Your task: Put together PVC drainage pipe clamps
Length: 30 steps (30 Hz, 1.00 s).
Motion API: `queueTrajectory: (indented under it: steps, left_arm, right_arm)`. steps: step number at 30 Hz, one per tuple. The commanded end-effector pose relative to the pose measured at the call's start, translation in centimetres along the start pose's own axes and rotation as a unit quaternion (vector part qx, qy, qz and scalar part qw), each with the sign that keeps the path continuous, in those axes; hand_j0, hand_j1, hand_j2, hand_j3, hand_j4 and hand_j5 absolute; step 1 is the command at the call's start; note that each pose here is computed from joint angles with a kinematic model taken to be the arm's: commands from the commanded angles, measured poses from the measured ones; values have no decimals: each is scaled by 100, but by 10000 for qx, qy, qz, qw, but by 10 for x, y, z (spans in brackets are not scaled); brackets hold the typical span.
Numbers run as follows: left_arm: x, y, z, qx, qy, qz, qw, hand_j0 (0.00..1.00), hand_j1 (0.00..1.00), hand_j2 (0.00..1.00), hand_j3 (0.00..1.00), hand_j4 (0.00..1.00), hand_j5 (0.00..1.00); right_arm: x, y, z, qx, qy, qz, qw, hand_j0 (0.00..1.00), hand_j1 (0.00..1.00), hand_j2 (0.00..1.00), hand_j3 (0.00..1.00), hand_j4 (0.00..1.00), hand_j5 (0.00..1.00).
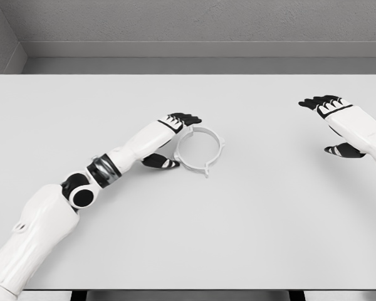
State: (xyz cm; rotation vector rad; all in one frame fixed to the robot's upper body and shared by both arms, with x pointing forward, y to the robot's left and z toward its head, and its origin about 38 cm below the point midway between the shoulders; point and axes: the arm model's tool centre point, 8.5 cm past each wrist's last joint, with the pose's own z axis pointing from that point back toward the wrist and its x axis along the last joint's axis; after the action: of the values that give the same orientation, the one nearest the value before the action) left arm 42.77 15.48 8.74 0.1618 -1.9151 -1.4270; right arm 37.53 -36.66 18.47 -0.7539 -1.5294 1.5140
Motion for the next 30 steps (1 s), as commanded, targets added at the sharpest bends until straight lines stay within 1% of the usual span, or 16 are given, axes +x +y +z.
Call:
queueTrajectory:
  steps: [1, 5, 9, 16, 20, 22, 30]
  left_arm:
    - [1, 0, -1, 21, -10, 22, 10000, 100, 100, 100, 100, 100, 100]
    - [1, -1, -1, 25, -8, 35, 10000, 100, 100, 100, 100, 100, 100]
    - [-2, 3, -4, 39, 22, 17, 10000, 100, 100, 100, 100, 100, 100]
    - [-1, 2, -8, 44, 5, 34, 10000, 100, 100, 100, 100, 100, 100]
    - [-4, 1, -7, 36, 53, 56, 10000, 100, 100, 100, 100, 100, 100]
    - [-4, 3, -12, 60, 42, 53, 10000, 100, 100, 100, 100, 100, 100]
    - [-2, 1, -15, 68, 26, 88, 9999, 100, 100, 100, 100, 100, 100]
  right_arm:
    - [0, -1, 0, -28, -6, -25, 10000, 100, 100, 100, 100, 100, 100]
    - [0, -1, 0, -28, -6, -25, 10000, 100, 100, 100, 100, 100, 100]
    - [0, -1, 0, -31, -8, -31, 10000, 100, 100, 100, 100, 100, 100]
    - [0, -1, 0, -28, -6, -25, 10000, 100, 100, 100, 100, 100, 100]
    - [0, -1, 0, -28, -6, -25, 10000, 100, 100, 100, 100, 100, 100]
    - [0, -1, 0, -28, -6, -25, 10000, 100, 100, 100, 100, 100, 100]
    - [0, -1, 0, -28, -6, -25, 10000, 100, 100, 100, 100, 100, 100]
